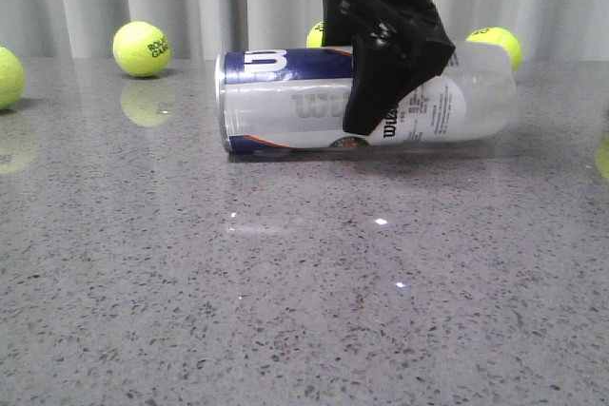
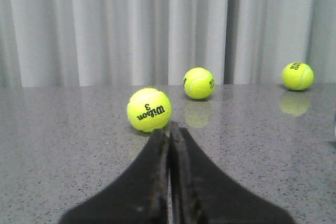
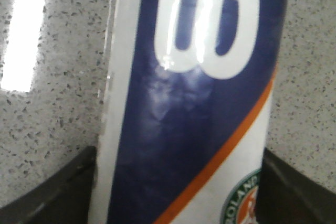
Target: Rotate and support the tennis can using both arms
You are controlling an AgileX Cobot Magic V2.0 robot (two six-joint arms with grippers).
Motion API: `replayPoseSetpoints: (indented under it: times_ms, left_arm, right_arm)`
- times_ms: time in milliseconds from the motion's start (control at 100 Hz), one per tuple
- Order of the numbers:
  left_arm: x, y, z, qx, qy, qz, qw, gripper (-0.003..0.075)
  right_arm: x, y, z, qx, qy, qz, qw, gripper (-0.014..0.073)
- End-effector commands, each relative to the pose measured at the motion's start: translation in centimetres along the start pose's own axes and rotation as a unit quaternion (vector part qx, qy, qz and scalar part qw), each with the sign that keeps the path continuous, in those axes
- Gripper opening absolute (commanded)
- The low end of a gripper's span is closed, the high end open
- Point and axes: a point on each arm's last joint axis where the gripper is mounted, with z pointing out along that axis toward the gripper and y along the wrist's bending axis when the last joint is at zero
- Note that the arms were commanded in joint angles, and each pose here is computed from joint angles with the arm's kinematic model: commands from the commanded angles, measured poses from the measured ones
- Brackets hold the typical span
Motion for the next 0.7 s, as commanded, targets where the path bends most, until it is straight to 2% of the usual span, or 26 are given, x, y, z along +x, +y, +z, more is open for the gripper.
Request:
replayPoseSetpoints:
  times_ms: [0, 140, 330, 450, 550, 690]
  left_arm:
    - [0.67, -0.10, -0.26, 0.007, -0.034, -0.006, 0.999, -0.0021]
    - [0.67, -0.10, -0.26, 0.007, -0.034, -0.006, 0.999, -0.0021]
    - [0.67, -0.10, -0.26, 0.007, -0.034, -0.006, 0.999, -0.0021]
    - [0.67, -0.10, -0.26, 0.007, -0.034, -0.006, 0.999, -0.0021]
    - [0.67, -0.10, -0.26, 0.007, -0.034, -0.006, 0.999, -0.0021]
    - [0.67, -0.10, -0.26, 0.007, -0.034, -0.006, 0.999, -0.0021]
  right_arm:
    - [-0.69, -0.68, -2.49, 0.040, -0.017, -0.011, 0.999, 0.0248]
    - [-0.67, -0.66, -2.39, 0.038, -0.017, -0.011, 0.999, 0.0292]
    - [-0.63, -0.46, -2.40, 0.026, -0.014, -0.011, 0.999, 0.0508]
    - [-0.64, -0.48, -2.43, 0.026, -0.014, -0.011, 0.999, 0.0605]
    - [-0.71, -0.59, -2.66, 0.031, -0.015, -0.011, 0.999, 0.0646]
    - [-0.76, -0.63, -2.85, 0.033, -0.016, -0.009, 0.999, 0.0650]
